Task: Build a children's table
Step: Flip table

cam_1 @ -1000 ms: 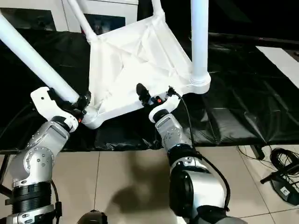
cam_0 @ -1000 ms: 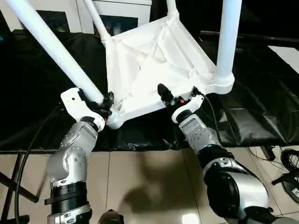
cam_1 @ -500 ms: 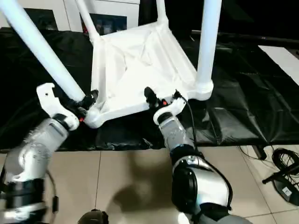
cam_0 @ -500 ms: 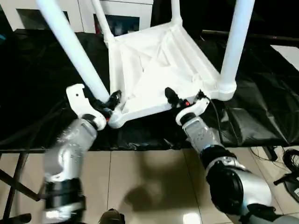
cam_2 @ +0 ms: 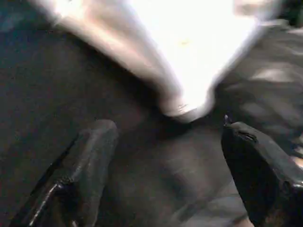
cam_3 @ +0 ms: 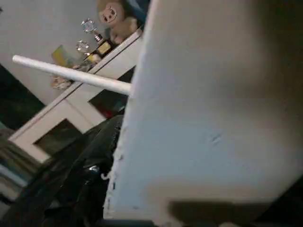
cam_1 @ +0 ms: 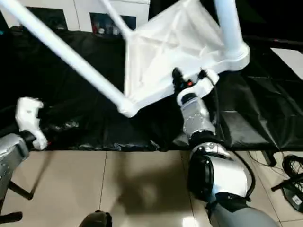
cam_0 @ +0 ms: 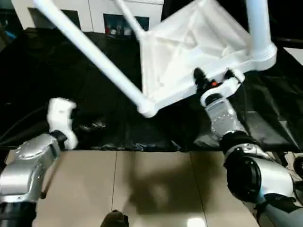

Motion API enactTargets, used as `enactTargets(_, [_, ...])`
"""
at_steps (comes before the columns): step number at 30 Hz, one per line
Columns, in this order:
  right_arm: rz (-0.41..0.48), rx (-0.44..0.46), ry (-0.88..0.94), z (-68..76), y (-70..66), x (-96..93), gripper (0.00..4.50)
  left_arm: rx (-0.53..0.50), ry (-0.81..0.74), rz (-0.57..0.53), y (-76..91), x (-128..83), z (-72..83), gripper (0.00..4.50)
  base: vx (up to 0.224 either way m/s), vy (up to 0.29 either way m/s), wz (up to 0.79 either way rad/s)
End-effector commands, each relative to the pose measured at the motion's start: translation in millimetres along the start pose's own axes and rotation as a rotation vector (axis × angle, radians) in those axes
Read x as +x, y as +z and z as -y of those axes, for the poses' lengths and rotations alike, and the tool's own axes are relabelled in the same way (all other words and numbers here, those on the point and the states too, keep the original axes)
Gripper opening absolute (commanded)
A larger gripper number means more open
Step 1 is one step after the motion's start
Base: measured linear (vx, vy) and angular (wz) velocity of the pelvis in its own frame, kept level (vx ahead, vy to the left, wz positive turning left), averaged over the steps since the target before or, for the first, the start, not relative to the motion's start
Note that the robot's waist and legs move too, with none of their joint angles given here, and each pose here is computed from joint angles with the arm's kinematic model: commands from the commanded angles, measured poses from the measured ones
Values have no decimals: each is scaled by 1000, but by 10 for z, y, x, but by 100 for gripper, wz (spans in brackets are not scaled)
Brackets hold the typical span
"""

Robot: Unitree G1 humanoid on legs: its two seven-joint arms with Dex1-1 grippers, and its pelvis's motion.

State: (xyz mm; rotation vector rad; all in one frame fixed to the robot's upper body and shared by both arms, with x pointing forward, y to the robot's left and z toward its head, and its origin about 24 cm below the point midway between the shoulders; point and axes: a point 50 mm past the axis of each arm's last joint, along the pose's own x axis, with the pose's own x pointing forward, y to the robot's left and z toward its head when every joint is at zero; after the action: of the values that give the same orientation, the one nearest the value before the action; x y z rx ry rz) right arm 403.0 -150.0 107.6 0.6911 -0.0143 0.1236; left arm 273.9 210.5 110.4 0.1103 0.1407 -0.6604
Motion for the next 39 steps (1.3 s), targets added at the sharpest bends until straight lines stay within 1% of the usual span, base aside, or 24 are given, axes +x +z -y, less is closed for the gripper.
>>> enactTargets(1, [81,-259,33,-55,331,42,206,92,-133,45,193,12,151,397,0,0,0])
enactTargets(2, [76,-305,27,-55,352,44,206,118,-160,64,279,18,183,397,0,0,0])
enactTargets(3, [73,-329,25,-56,362,45,206,130,-170,77,324,20,194,397,0,0,0])
enactTargets(4, [68,-358,23,-59,375,46,206,167,-182,96,412,33,210,397,0,0,0])
enactTargets(5, [64,-400,18,-57,395,46,206,199,-191,120,514,51,226,397,0,0,0])
enactTargets(6, [57,-445,15,-63,419,48,206,262,-200,162,680,81,246,397,0,0,0])
enactTargets(10, [55,-501,3,-75,450,53,206,389,-189,229,928,130,254,397,0,0,0])
enactTargets(12, [57,-571,-28,-90,489,60,203,537,-145,302,1156,171,234,397,0,0,0])
enactTargets(13, [57,-585,-32,-99,499,64,202,582,-124,321,1223,182,224,397,0,0,0])
enactTargets(14, [60,-623,-46,-121,523,71,201,691,-57,362,1377,211,193,397,0,0,0])
enactTargets(16, [63,-658,-53,-148,541,79,201,809,10,394,1519,239,167,397,0,0,0])
enactTargets(17, [61,-666,-56,-160,541,82,201,857,17,401,1564,253,167,397,0,0,0])
enactTargets(18, [61,-666,-56,-160,541,82,201,857,17,401,1564,253,167,397,0,0,0])
enactTargets(19, [54,-707,-49,-194,530,91,199,938,66,418,1654,287,145,397,0,0,0])
enactTargets(20, [53,-711,-48,-199,526,92,198,952,75,422,1668,292,141,397,0,0,0])
enactTargets(23, [40,-752,-26,-256,475,104,196,1094,151,453,1793,359,103,397,0,0,0])
enactTargets(24, [34,-760,-22,-270,455,108,195,1135,169,450,1812,387,80,397,0,0,0])
enactTargets(25, [30,-766,-20,-276,442,111,195,1154,177,440,1814,409,58,397,0,0,0])
enactTargets(26, [23,-769,-21,-280,425,114,195,1199,195,416,1805,437,22,397,0,0,0])
enactTargets(28, [15,-772,-15,-286,405,116,195,1235,210,390,1789,470,-24,397,0,0,0])
enactTargets(30, [-1,-792,5,-306,354,116,265,1304,244,381,1808,519,-87,397,0,0,0])
enactTargets(33, [-10,-784,30,-326,313,111,267,1348,283,389,1866,555,-131,397,0,0,0])
enactTargets(36, [-4,-827,20,-337,286,101,304,1402,322,402,1954,615,-171,397,0,0,0])
enactTargets(39, [8,-830,30,-351,255,79,304,1422,393,396,2024,655,-251,397,0,0,0])
